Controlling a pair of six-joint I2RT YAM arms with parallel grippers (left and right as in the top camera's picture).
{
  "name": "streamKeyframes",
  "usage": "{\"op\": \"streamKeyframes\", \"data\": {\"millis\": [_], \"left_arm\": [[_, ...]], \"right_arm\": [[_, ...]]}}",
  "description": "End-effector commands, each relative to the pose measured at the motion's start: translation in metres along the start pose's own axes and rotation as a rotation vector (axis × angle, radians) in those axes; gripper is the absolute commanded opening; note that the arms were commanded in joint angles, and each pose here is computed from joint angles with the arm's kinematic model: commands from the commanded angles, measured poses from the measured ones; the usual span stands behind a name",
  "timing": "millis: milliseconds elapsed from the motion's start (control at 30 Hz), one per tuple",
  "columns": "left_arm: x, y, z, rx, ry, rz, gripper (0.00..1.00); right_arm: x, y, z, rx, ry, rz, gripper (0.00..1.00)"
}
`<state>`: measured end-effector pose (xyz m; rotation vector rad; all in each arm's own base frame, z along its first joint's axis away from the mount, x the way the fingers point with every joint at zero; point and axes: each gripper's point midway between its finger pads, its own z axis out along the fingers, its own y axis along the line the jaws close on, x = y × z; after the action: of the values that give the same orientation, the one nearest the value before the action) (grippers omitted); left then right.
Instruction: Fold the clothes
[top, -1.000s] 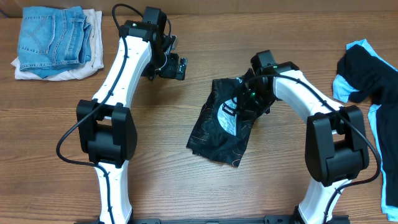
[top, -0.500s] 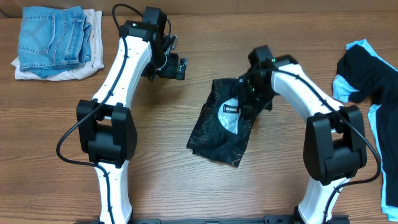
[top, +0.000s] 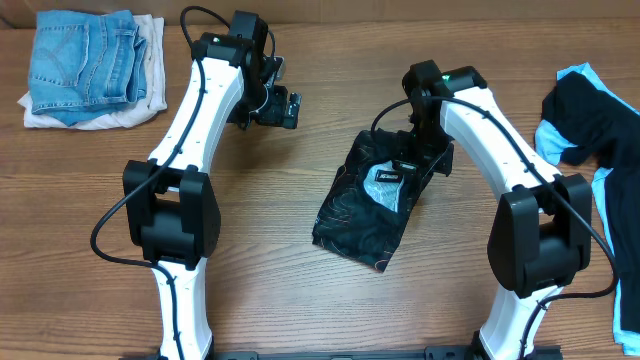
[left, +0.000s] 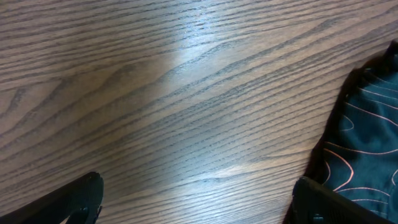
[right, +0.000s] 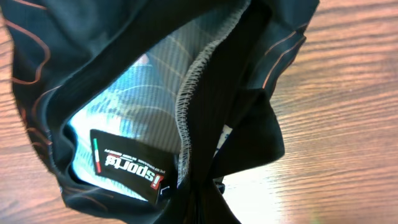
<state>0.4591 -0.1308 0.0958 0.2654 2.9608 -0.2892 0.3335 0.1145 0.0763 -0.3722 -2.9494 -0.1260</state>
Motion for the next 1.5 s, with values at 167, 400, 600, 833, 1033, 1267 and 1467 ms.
{"op": "streamKeyframes", "data": {"millis": [167,400,600,833,1033,1267,1467], "left_arm": [[-0.004,-0.005,-0.008,0.014,-0.021,0.004,1.00],[-0.004,-0.005,-0.008,0.014,-0.021,0.004,1.00],[-0.004,-0.005,-0.008,0.014,-0.022,0.004,1.00],[-0.004,-0.005,-0.008,0.014,-0.021,0.004,1.00],[-0.004,-0.005,-0.008,0.014,-0.021,0.004,1.00],[-0.004,-0.005,-0.008,0.014,-0.022,0.004,1.00],[-0.004,-0.005,-0.008,0.014,-0.021,0.004,1.00]], "right_arm": [[0.013,-0.020,0.017,0.084,0.043,0.075,0.40],[0.024,-0.035,0.014,0.148,0.085,0.123,0.41],[0.056,-0.001,0.008,-0.046,0.238,-0.011,0.49],[0.086,0.024,0.016,-0.075,0.305,-0.133,0.59],[0.100,0.026,0.042,-0.038,0.327,-0.080,0.58],[0.109,0.015,0.061,-0.010,0.354,-0.013,0.54],[0.102,0.024,0.063,-0.047,0.325,-0.016,0.34]]}}
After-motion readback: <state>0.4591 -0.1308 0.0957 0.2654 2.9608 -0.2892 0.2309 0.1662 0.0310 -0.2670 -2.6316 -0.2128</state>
